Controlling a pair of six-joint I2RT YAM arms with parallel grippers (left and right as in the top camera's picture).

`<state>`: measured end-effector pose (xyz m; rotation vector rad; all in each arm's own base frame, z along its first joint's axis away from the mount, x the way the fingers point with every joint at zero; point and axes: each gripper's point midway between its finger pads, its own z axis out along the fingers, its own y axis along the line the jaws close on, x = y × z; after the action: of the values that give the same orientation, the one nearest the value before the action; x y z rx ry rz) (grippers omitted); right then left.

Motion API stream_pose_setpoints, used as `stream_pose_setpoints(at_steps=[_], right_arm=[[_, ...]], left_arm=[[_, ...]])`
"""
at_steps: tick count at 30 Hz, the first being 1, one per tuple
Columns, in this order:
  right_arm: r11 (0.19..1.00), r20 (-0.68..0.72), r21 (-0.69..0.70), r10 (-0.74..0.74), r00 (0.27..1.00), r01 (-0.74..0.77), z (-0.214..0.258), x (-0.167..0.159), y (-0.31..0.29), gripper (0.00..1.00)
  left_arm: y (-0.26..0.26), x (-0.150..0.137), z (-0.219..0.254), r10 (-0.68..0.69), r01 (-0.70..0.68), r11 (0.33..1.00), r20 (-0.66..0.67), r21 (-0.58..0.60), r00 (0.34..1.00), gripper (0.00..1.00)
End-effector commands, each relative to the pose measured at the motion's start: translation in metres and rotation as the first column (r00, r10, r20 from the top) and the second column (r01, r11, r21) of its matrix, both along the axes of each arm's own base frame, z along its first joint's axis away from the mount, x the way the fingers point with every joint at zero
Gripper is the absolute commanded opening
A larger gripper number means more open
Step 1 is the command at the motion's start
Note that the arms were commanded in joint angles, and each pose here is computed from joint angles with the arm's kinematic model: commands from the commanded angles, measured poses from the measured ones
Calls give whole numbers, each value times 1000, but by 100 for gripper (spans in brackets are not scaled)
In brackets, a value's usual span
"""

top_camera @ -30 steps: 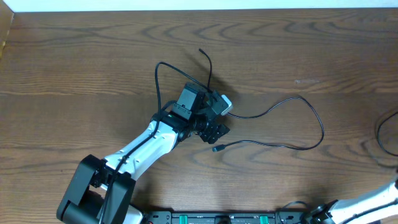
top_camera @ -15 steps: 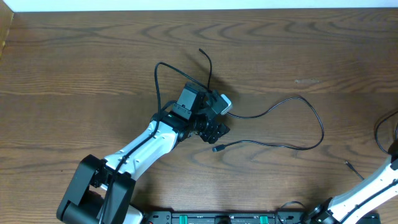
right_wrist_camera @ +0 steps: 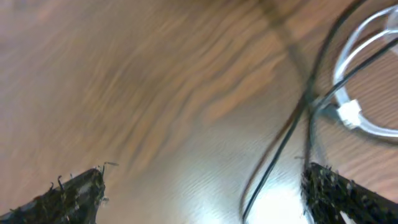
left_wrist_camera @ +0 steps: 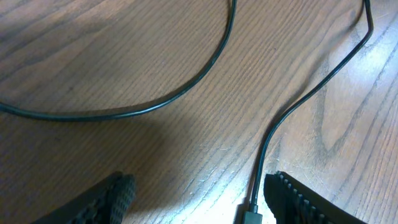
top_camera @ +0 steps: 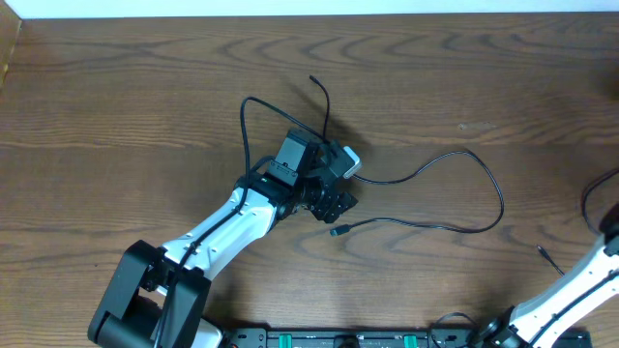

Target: Untangle cables

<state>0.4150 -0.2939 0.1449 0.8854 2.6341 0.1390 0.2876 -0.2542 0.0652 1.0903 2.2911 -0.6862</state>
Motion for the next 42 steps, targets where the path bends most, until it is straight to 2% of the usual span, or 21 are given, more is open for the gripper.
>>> stream_pose_setpoints(at_steps=[1,3,7,10,13,17,21,24,26,28,32,37,42], right_arm=[[994,1,-54,99,995,-98,31,12,40,99],[996,-74,-35,82,994,-85,25,8,62,99],[992,-153,7,127,980,-127,20,12,115,99],[986,-184,-33,154,971,-163,19,23,147,99],[968,-226,-90,207,952,-232,18,29,179,99],[927,-260,-129,312,914,-353,18,35,220,99],[853,-285,-86,474,833,-515,17,30,264,99],[824,-318,-65,517,795,-562,16,21,283,98],[810,-335,-61,534,776,-584,16,16,293,96],[793,-344,-60,554,758,-606,18,11,304,96],[749,-365,-74,594,717,-659,25,-7,328,96],[684,-406,-123,626,665,-719,28,-43,344,98],[634,-439,-171,636,635,-754,10,-88,344,99]], left_arm=[[2,7,0,26,-26,1000,13,16,1000,68],[10,14,-3,63,-65,996,42,61,997,63],[36,40,-7,201,-224,960,142,168,969,62],[52,66,10,326,-369,917,247,153,912,63],[73,94,56,465,-518,854,377,46,801,70],[115,110,128,631,-652,745,461,-138,624,80],[175,99,191,757,-733,618,468,-285,456,79],[226,81,209,840,-824,469,450,-318,305,72],[253,66,211,866,-868,390,444,-308,231,72],[269,54,209,873,-892,354,442,-280,208,72],[281,42,198,877,-919,325,435,-222,205,72],[282,40,187,875,-928,326,430,-180,224,72],[282,41,184,869,-929,332,435,-164,234,73]])
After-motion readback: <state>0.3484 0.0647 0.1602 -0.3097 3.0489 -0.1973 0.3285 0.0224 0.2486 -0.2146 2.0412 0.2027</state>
